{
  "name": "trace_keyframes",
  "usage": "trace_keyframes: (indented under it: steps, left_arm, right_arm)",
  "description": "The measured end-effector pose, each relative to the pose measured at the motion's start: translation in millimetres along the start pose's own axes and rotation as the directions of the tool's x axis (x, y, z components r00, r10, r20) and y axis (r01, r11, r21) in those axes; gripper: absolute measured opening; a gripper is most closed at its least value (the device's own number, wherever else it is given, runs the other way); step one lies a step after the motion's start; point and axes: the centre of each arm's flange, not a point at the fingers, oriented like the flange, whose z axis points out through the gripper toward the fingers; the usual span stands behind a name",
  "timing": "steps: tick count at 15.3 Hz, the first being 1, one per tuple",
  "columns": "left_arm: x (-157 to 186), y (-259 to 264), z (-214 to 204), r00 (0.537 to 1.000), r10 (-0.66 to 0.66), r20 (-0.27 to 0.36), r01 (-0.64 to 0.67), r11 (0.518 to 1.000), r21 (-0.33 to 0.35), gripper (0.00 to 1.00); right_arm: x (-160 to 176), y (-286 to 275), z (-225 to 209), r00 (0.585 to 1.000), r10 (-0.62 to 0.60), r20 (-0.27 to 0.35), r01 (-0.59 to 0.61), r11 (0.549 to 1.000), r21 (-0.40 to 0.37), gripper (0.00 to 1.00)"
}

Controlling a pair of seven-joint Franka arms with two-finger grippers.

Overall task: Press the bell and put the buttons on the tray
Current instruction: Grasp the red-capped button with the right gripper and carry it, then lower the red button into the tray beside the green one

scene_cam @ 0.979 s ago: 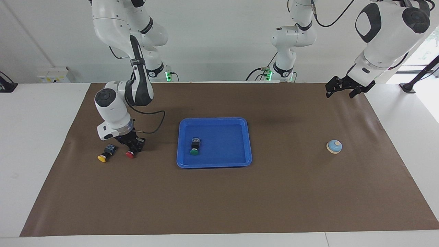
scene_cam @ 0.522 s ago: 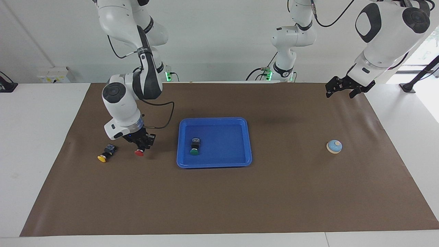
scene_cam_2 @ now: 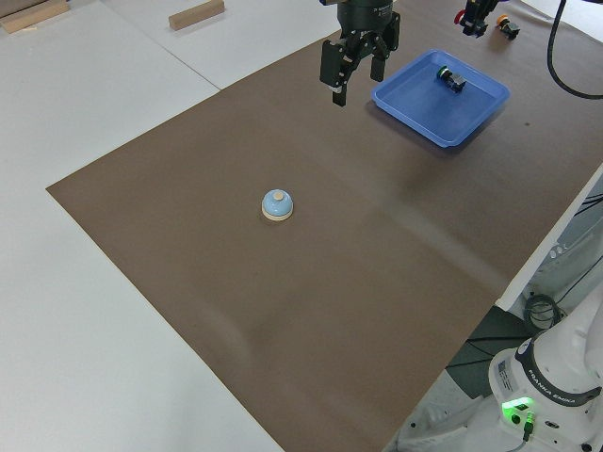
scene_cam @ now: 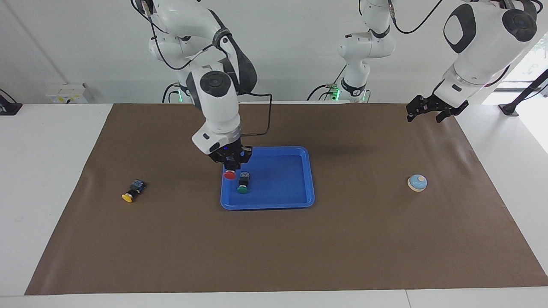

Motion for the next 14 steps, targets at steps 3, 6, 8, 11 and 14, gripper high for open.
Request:
trace_keyframes:
  steps: [3,6,8,11,14]
  left_arm:
    - [0,0,0,1.0,0.0,0.0,0.0,1.0,0.0,1.0]
    - [0,0,0,1.0,0.0,0.0,0.0,1.0,0.0,1.0]
    - [0,0,0,1.0,0.0,0.0,0.0,1.0,0.0,1.0]
    - [0,0,0,1.0,0.0,0.0,0.0,1.0,0.0,1.0]
    - [0,0,0,1.0,0.0,0.0,0.0,1.0,0.0,1.0]
  right_arm:
    - [-12,-39,26,1.0,-0.013,0.0,0.013,1.0,0.005,0.41]
    - [-20,-65,67,1.0,-0.018,-0.02,0.018,1.0,0.024,0.41]
    - [-24,-66,94,0.999,-0.02,-0.03,0.021,0.999,0.034,0.41]
    - [-32,-63,117,0.999,-0.02,-0.041,0.022,0.999,0.046,0.41]
    - [-37,-62,125,0.999,0.007,-0.031,-0.006,0.999,0.05,0.41]
